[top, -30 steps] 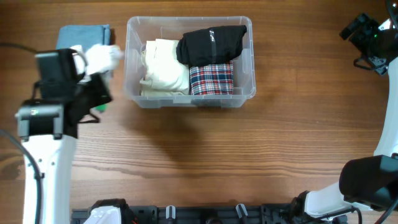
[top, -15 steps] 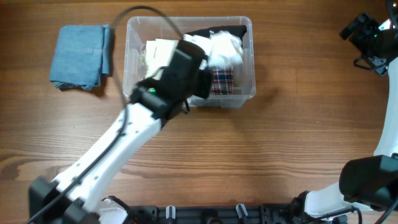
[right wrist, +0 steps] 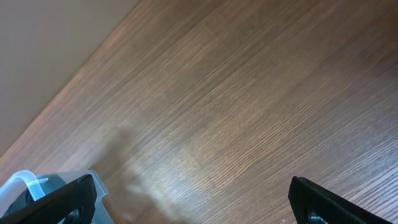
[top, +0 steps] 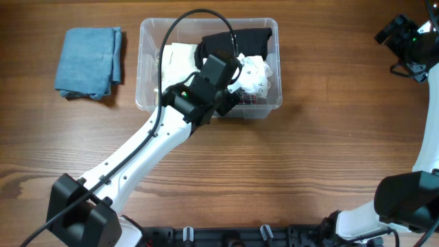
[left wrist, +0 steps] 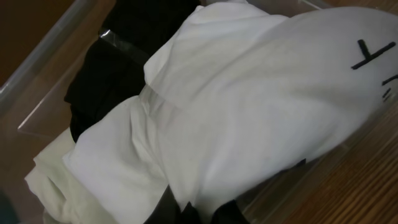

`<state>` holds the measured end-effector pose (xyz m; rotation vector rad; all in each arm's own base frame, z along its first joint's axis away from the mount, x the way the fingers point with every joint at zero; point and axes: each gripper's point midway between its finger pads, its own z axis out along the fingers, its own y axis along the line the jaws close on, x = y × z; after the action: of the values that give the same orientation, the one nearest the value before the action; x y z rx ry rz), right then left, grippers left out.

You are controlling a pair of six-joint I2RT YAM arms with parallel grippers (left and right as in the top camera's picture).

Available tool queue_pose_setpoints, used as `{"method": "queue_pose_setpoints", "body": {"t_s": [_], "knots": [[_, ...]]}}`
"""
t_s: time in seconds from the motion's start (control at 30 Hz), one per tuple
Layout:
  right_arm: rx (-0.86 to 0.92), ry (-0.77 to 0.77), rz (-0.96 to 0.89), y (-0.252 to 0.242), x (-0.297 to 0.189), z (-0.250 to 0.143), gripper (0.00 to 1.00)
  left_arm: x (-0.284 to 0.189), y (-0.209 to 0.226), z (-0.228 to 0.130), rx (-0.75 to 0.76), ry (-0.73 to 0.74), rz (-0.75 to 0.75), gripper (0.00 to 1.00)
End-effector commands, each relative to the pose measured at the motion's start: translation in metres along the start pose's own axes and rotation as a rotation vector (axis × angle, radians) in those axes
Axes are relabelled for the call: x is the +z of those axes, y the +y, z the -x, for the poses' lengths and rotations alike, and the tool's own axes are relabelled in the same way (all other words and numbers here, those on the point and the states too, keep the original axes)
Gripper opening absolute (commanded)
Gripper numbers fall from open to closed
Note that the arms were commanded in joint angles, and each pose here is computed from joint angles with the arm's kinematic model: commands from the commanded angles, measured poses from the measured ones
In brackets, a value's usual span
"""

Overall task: Pack container
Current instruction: 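Carry the white T-shirt into the bin and press it down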

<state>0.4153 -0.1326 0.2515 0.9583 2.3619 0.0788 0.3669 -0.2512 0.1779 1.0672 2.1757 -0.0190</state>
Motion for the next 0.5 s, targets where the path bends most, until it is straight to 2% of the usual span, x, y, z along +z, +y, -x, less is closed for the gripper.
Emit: {"method": "queue_pose_setpoints", "body": {"t_s": [0.0, 0.03, 0.2, 0.37, 0.47], "knots": [[0.010, 0.001, -0.018, -0.003, 0.004, -0.001, 1.00, -0.001, 0.005, 0.008, 0.026, -0.015, 0.021, 0.21], [0.010, 0.001, -0.017, -0.002, 0.004, -0.001, 1.00, -0.001, 0.004, 0.008, 0.021, -0.013, 0.019, 0.45], [0.010, 0.001, -0.017, -0.002, 0.004, -0.001, 1.00, -0.002, -0.004, 0.008, 0.009, -0.011, 0.006, 0.66], [0.010, 0.001, -0.017, -0.002, 0.004, -0.001, 1.00, -0.003, -0.015, 0.011, 0.020, -0.015, -0.010, 0.68], [0.010, 0.001, -0.018, -0.003, 0.004, -0.001, 1.00, -0.009, -0.016, 0.015, -0.043, -0.029, -0.010, 0.65]]}}
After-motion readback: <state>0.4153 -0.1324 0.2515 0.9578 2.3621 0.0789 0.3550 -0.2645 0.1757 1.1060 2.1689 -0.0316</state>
